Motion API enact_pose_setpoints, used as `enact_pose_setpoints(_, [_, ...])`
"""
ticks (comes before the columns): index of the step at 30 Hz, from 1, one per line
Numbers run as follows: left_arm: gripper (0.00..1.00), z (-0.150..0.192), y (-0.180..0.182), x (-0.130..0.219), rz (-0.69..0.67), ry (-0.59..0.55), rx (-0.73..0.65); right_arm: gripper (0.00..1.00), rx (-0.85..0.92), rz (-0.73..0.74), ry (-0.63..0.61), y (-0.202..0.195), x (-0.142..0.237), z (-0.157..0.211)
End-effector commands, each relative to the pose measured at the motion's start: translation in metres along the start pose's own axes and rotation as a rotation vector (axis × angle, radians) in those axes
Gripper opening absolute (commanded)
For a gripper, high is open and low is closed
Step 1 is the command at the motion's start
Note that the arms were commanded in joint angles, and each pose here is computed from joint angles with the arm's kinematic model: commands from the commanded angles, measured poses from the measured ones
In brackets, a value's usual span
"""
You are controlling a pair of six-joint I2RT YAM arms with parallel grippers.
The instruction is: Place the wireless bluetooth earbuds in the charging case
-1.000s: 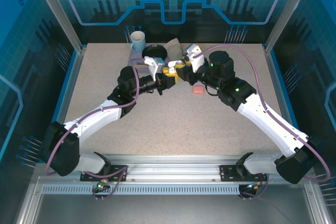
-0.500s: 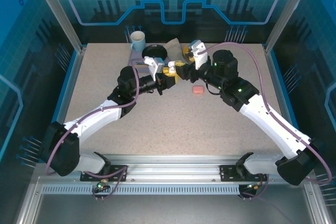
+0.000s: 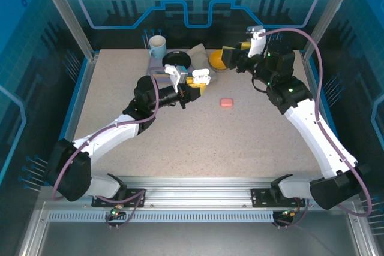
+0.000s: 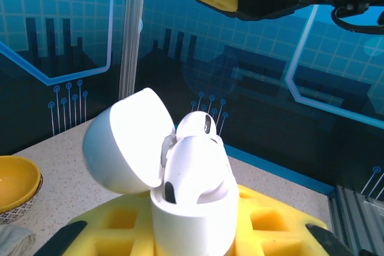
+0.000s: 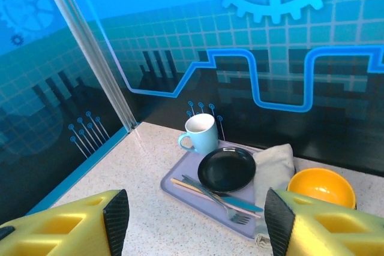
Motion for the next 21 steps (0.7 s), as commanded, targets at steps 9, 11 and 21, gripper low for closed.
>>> enact_pose_setpoints(9, [0.0, -0.012, -0.019, -0.004, 0.18, -0.058, -0.072, 0.64, -0.171, 0.052, 0.263, -0.031, -0.035, 0.028])
enact_pose_setpoints(11, [0.0, -0.011, -0.021, -0.007, 0.213, -0.041, -0.059, 0.63, -0.176, 0.046, 0.338, -0.032, -0.046, 0.03])
enact_pose_setpoints(21, [0.0, -0.001, -0.011, -0.019, 0.191, 0.0, -0.048, 0.55, -0.144, 0.01, 0.609, -0.019, -0.081, 0.061])
Point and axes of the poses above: each hand's point on the last joint's axis, 136 mm out from that joint toward the fingers, its own x axis back along the fingers, its own y axis along the line the jaws close on, z = x × y, the point moved 6 cm from there along x, back along the fingers, and after that the axes turned 13 degrees about -x, right-handed, at the moved point
